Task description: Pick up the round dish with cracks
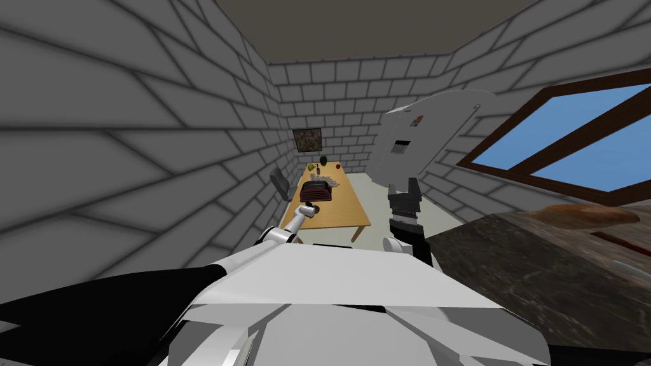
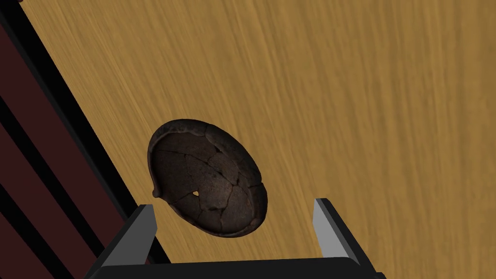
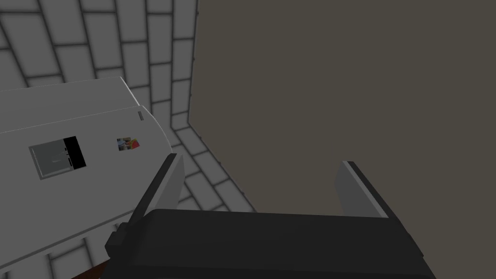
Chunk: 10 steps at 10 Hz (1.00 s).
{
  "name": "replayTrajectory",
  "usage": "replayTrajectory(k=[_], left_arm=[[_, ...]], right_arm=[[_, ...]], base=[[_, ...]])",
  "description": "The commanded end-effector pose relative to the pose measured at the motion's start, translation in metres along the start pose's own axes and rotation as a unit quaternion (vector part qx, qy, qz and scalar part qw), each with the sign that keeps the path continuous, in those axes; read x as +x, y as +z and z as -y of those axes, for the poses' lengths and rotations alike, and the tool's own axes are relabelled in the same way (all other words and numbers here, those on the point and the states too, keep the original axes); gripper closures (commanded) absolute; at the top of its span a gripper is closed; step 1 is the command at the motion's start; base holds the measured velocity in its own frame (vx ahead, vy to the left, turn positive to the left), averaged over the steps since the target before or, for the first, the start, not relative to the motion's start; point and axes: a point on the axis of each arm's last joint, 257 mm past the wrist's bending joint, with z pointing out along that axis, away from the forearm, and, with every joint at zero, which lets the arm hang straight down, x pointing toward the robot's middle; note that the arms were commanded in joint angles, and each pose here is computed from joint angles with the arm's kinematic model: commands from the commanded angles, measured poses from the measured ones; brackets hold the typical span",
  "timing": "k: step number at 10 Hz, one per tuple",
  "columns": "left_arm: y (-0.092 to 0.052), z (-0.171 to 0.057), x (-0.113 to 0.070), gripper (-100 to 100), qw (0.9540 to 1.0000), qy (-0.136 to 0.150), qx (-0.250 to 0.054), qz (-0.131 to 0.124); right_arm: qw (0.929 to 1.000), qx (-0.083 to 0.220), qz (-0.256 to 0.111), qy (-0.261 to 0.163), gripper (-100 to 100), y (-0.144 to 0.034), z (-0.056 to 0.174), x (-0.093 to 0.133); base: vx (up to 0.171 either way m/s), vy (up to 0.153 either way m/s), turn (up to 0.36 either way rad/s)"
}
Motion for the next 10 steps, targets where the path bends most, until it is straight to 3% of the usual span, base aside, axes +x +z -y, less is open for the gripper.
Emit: replayTrajectory(k=[1,2,4,7,10], left_arm=[[0.004,-0.009,-0.003,-100,1.0000,-0.002,-0.009,0.001],[0.004,0.003,-0.008,-100,1.0000,-0.005,0.004,0.002],[0.007,-0.010,-0.008,-100,0.9999,-0.006,-0.010,0.002],[0.009,-0.002,-0.020,-100,0.9999,-0.013,0.000,0.007],[0.013,-0.014,-0.028,-100,0.9997,-0.019,-0.011,0.011]], right_arm=[[1.0000,0.000,0.000,0.000,0,0.000,0.000,0.000],[1.0000,0.000,0.000,0.000,0,0.000,0.000,0.000],[1.0000,0.000,0.000,0.000,0,0.000,0.000,0.000],[1.0000,0.000,0.000,0.000,0,0.000,0.000,0.000],[1.0000,0.000,0.000,0.000,0,0.000,0.000,0.000]], base=[[-0.010,-0.005,-0.030],[-0.010,-0.007,-0.062],[-0.004,-0.002,-0.016],[-0.008,-0.005,-0.046],[-0.009,-0.007,-0.040]])
